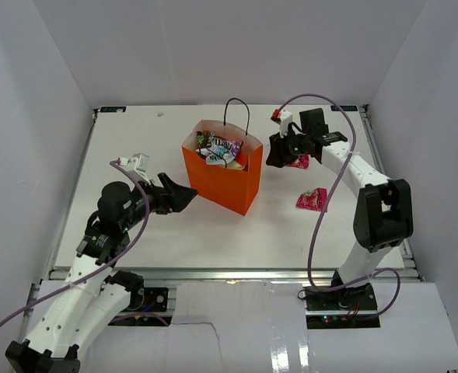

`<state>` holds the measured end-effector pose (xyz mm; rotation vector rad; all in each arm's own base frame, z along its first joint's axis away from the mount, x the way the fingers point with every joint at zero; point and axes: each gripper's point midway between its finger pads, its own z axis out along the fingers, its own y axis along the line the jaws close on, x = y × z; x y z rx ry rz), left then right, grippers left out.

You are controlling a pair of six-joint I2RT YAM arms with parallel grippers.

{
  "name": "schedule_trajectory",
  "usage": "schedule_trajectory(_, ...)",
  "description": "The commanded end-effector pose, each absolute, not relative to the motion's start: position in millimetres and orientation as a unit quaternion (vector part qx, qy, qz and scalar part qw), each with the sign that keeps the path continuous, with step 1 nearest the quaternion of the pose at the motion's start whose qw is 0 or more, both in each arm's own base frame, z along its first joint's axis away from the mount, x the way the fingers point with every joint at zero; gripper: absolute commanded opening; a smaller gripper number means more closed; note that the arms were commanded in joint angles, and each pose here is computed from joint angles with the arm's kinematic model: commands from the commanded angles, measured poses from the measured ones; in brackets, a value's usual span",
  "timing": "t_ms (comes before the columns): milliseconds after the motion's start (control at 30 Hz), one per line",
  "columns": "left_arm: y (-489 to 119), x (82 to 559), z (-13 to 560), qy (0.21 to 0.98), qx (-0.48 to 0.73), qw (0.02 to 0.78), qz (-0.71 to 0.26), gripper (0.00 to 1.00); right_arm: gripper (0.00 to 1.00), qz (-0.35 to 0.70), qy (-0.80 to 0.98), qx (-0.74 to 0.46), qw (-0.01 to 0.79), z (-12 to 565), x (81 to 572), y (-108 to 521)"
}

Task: Place the snacks into the paper bag

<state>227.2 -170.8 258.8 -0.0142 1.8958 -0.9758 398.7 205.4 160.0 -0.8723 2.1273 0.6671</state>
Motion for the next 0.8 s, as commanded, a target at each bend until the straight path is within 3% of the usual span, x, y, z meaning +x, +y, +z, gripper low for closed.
schedule_trajectory(0, -162.8, 222.6, 274.8, 0.77, -0.014, 0.502, -0.393, 0.98, 0.46, 0.313, 0.812, -0.334, 0.363, 163.2, 399.4, 223.7)
schedule_trajectory(467, -157.1, 227.8, 283.8, 0.768, -0.029, 0.514, -0.381, 0.98, 0.43, 0.39, 0.782, -0.382, 0.301, 145.8, 329.4, 276.9)
schedule_trajectory(633, -158.5, 233.3, 285.0, 0.77, -0.024, 0.514, -0.376, 0.98, 0.43, 0.394, 0.778, -0.383, 0.303, 146.4, 324.4, 280.9)
schedule_trajectory(767, -157.7, 235.4, 286.7, 0.77, -0.024, 0.518, -0.372, 0.98, 0.44, 0.328, 0.804, -0.364, 0.336, 143.0, 351.8, 265.2)
